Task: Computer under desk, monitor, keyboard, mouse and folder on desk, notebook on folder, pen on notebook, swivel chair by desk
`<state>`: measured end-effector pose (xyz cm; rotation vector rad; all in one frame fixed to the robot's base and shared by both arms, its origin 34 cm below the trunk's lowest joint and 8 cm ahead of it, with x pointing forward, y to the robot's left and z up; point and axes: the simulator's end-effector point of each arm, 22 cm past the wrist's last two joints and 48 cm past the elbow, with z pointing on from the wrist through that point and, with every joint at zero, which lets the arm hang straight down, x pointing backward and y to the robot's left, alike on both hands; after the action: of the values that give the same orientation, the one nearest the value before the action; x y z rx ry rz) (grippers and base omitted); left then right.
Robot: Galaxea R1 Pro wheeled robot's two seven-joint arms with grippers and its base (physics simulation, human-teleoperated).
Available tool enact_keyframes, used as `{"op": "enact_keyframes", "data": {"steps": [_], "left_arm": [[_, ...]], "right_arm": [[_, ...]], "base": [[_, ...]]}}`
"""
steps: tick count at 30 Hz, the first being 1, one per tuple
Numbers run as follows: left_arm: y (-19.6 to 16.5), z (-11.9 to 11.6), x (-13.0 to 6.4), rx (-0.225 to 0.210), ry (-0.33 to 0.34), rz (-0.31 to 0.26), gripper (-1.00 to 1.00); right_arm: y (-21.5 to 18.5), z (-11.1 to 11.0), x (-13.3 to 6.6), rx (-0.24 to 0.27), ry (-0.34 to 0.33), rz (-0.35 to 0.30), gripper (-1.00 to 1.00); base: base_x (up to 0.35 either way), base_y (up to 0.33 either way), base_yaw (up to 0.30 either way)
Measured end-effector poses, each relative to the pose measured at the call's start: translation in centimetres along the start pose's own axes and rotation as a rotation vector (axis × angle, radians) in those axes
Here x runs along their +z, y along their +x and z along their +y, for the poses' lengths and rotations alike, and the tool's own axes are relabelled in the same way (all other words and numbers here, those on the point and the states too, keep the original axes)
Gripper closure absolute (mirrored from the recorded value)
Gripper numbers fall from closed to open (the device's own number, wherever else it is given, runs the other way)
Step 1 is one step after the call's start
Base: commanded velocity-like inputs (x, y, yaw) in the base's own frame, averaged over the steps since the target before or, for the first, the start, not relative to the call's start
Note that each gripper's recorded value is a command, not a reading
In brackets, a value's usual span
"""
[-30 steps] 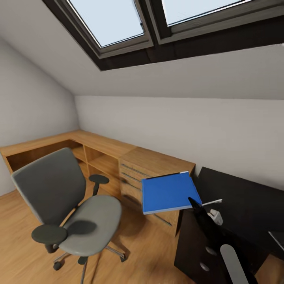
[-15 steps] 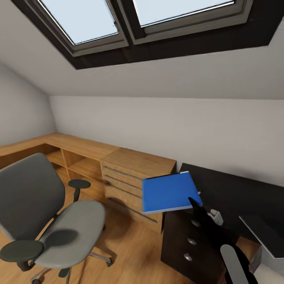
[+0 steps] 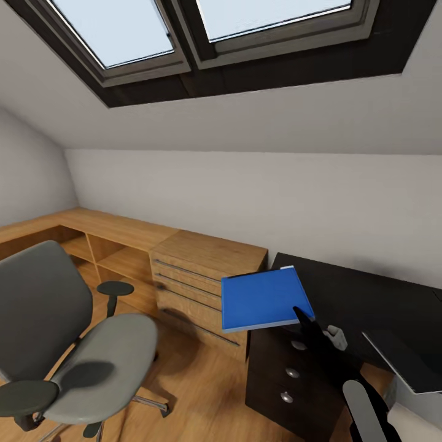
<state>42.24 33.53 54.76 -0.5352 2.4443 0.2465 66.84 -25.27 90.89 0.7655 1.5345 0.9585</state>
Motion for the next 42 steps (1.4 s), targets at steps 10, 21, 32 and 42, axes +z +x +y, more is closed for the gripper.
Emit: {"op": "enact_keyframes", "data": {"steps": [10,21,32,42], "left_arm": [[0.01,-0.01,0.00,0.000,0.000,0.000,-1.00],[0.03,0.02,0.00,0.000,0.000,0.001,-1.00],[0.00,0.00,0.03,-0.002,-0.001,-0.001,-1.00],[0.09,-0.06,0.00,-0.002,0.000,0.001,-1.00]], "right_arm": [[-0.09,-0.05,-0.02,-0.001,0.001,-0.001,1.00],[-0.14,-0.09,-0.03,0.001,0.000,-0.003,1.00],[-0.24,-0.14,-0.03,0.001,0.001,-0.005,1.00],[-0.37,-0.18,-0.08,0.000,0.002,-0.009,1.00]], "base": [[0.000,0.000,0.000],[0.000,0.000,0.000],[-0.105,0.000,-0.023],[-0.266,0.000,-0.231]]}}
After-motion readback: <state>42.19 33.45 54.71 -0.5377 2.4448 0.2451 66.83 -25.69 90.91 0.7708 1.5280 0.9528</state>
